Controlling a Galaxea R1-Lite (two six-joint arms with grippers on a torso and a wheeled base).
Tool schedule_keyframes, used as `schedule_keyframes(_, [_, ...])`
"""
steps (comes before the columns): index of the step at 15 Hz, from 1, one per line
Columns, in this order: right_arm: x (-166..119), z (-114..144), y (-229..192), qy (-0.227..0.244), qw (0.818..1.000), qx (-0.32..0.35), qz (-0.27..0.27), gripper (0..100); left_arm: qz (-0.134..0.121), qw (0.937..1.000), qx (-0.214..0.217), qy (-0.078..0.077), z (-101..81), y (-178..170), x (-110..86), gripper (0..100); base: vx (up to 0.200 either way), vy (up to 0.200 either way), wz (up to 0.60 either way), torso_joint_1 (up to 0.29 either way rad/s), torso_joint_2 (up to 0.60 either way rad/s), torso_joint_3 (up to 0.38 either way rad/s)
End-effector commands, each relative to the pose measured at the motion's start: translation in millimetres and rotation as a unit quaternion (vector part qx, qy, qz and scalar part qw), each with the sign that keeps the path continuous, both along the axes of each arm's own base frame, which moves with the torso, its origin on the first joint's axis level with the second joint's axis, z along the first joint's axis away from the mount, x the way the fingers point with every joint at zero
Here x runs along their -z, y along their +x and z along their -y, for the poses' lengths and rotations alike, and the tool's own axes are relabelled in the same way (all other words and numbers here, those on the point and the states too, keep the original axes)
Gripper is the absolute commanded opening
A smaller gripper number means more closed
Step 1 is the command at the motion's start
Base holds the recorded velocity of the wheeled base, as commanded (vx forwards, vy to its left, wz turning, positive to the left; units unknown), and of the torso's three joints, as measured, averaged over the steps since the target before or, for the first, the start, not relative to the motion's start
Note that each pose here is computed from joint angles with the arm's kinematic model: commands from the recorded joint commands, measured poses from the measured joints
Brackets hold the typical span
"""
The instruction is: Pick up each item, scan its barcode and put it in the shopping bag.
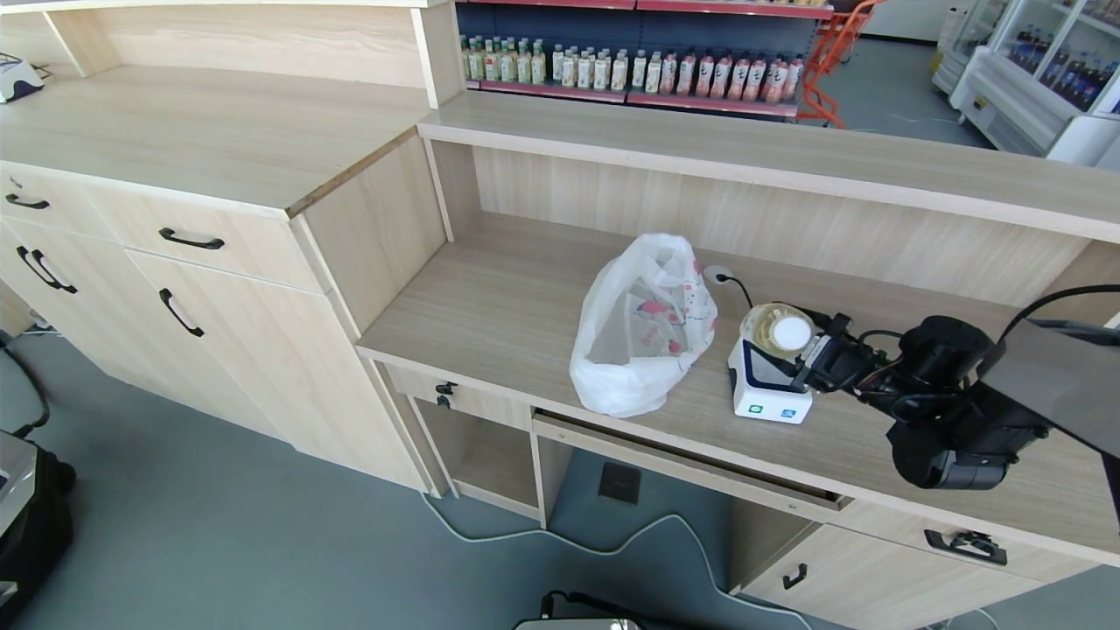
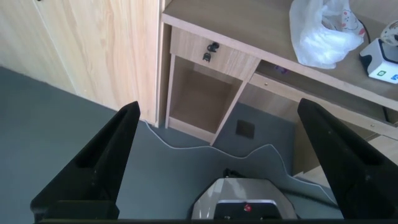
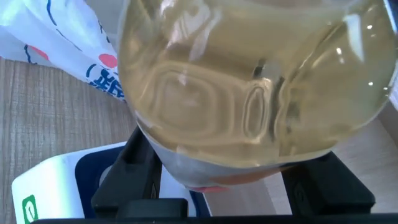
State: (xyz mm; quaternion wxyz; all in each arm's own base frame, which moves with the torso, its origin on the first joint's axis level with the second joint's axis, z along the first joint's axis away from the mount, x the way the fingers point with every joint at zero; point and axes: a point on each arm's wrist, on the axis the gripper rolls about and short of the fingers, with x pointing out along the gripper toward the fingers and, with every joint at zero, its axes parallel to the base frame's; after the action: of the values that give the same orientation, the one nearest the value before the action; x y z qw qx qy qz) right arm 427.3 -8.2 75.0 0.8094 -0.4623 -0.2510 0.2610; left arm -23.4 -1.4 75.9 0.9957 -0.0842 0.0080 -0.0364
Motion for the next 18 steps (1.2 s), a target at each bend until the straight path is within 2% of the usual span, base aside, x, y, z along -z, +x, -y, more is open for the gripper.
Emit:
schedule_keyframes(1, [-53,-1,-12,0.059,0.998,-0.013,0.010,0,0.000,1.0000,0.000,0.000,0.0,0,0.0,100,0.000,0.000,0.00,0.000,0.00,0.000])
schedule_keyframes(2, [-79,1,-21,0.107,0.994,-0.007,-0.006,0,0.000,1.0000,0.000,0.000,0.0,0,0.0,100,0.000,0.000,0.00,0.000,0.00,0.000])
schedule_keyframes(4, [-122,12,-41,0.200,0.978,0.046,-0.029,0,0.000,1.0000,0.000,0.000,0.0,0,0.0,100,0.000,0.000,0.00,0.000,0.00,0.000])
schedule_keyframes(6, [-148,25,-61,0.308,0.942,0.112,-0.071,0,0.000,1.0000,0.000,0.000,0.0,0,0.0,100,0.000,0.000,0.00,0.000,0.00,0.000])
schedule_keyframes(7, [-151,26,-65,0.326,0.934,0.125,-0.079,0,0.000,1.0000,0.001,0.000,0.0,0,0.4,100,0.000,0.000,0.00,0.000,0.00,0.000])
schedule_keyframes(8, [-157,29,-76,0.401,0.893,0.177,-0.101,0,0.000,1.0000,0.001,0.000,0.0,0,0.4,100,0.000,0.000,0.00,0.000,0.00,0.000])
schedule_keyframes(9, [-157,30,-79,0.447,0.864,0.207,-0.104,0,0.000,1.0000,0.000,0.000,0.0,0,0.0,100,0.000,0.000,0.00,0.000,0.00,0.000])
schedule_keyframes(12, [-148,37,-95,0.496,0.816,0.260,-0.142,0,0.000,1.0000,0.000,0.000,0.0,0,0.0,100,0.000,0.000,0.00,0.000,0.00,0.000])
schedule_keyframes(13, [-145,37,-100,0.504,0.807,0.268,-0.152,0,0.000,1.0000,0.000,0.000,0.0,0,0.0,100,0.000,0.000,0.00,0.000,0.00,0.000])
schedule_keyframes(15, [-138,37,-107,0.511,0.799,0.274,-0.162,0,0.000,1.0000,0.000,0.000,0.0,0,0.0,100,0.000,0.000,0.00,0.000,0.00,0.000])
schedule_keyframes(18, [-136,36,-110,0.510,0.798,0.276,-0.167,0,0.000,1.0000,0.000,0.000,0.0,0,0.0,100,0.000,0.000,0.00,0.000,0.00,0.000])
